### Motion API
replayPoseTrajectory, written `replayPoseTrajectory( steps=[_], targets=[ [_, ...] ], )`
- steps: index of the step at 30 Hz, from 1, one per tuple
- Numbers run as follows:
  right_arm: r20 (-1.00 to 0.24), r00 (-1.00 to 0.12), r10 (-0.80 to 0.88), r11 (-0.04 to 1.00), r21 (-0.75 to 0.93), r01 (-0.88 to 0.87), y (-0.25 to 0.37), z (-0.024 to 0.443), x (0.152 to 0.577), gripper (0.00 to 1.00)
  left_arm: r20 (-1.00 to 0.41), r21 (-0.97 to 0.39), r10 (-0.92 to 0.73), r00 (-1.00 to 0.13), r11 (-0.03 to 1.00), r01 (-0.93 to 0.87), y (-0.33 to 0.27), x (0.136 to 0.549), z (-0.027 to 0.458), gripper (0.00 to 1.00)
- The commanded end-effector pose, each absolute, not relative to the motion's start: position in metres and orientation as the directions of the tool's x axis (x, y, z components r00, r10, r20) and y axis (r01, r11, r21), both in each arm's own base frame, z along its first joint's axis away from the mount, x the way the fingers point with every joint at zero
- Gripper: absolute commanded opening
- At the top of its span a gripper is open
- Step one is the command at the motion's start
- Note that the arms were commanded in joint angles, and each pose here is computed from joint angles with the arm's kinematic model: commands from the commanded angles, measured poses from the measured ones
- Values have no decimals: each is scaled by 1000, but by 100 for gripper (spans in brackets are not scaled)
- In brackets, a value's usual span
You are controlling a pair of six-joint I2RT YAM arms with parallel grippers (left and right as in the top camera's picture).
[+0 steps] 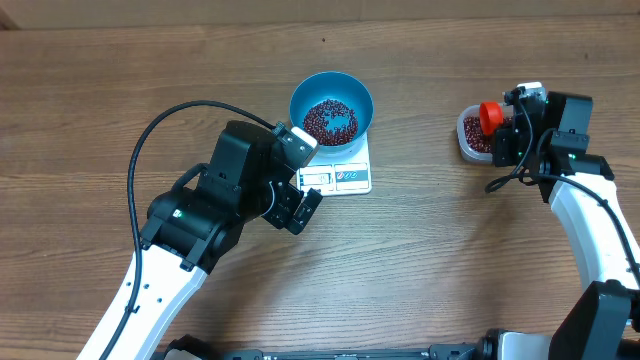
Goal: Scoop item into bowl and weigh 150g on scale
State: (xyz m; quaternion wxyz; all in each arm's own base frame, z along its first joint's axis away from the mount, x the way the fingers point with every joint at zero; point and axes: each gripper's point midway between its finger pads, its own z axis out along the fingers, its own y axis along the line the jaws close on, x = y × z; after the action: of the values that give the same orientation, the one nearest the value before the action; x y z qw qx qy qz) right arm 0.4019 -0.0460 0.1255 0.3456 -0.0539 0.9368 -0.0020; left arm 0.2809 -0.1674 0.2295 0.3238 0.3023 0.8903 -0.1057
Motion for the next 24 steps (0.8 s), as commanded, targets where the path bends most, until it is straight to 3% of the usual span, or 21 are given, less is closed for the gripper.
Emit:
replayPoseTrajectory(
  steps=[1,5,6,8,10,12,15,17,18,21,24],
  targets=[
    [-665,-741,-99,994,-39,-98,-47,132,405,4,-640,20,483,-597,788,616,-166,281,229,100],
    [-665,-740,-99,994,-39,-98,-47,132,405,5,-640,20,483,-597,788,616,-166,281,229,99],
    [-665,-740,-99,994,-39,-97,-47,132,405,14,-640,20,483,-597,788,616,-166,281,229,100],
    [-665,-741,-95,995,-37,-95,-47,132,405,20,-640,20,483,-597,788,616,-166,281,229,100],
    [-665,-741,-87,996,-32,-89,-47,132,405,19,-640,20,483,-597,788,616,-166,281,229,100],
    [-666,-742,-81,996,-27,-84,-47,132,405,4,-640,20,483,-597,788,616,-166,281,229,100],
    [-666,-742,-80,996,-27,-84,-47,132,405,4,-640,20,483,-597,788,616,-166,281,229,100],
    [-667,-741,-80,996,-27,-84,-47,132,405,17,-640,20,483,-597,788,616,-166,281,229,100],
    [-667,-741,-80,996,-27,-84,-47,132,405,18,-640,20,483,-597,788,616,-166,281,229,100],
    [-671,-739,-63,997,-16,-70,-47,133,406,4,-640,20,483,-597,788,616,-166,281,229,100],
    [-676,-735,-56,998,-7,-69,-46,134,407,4,-640,20,483,-597,788,616,-166,281,229,100]
  ],
)
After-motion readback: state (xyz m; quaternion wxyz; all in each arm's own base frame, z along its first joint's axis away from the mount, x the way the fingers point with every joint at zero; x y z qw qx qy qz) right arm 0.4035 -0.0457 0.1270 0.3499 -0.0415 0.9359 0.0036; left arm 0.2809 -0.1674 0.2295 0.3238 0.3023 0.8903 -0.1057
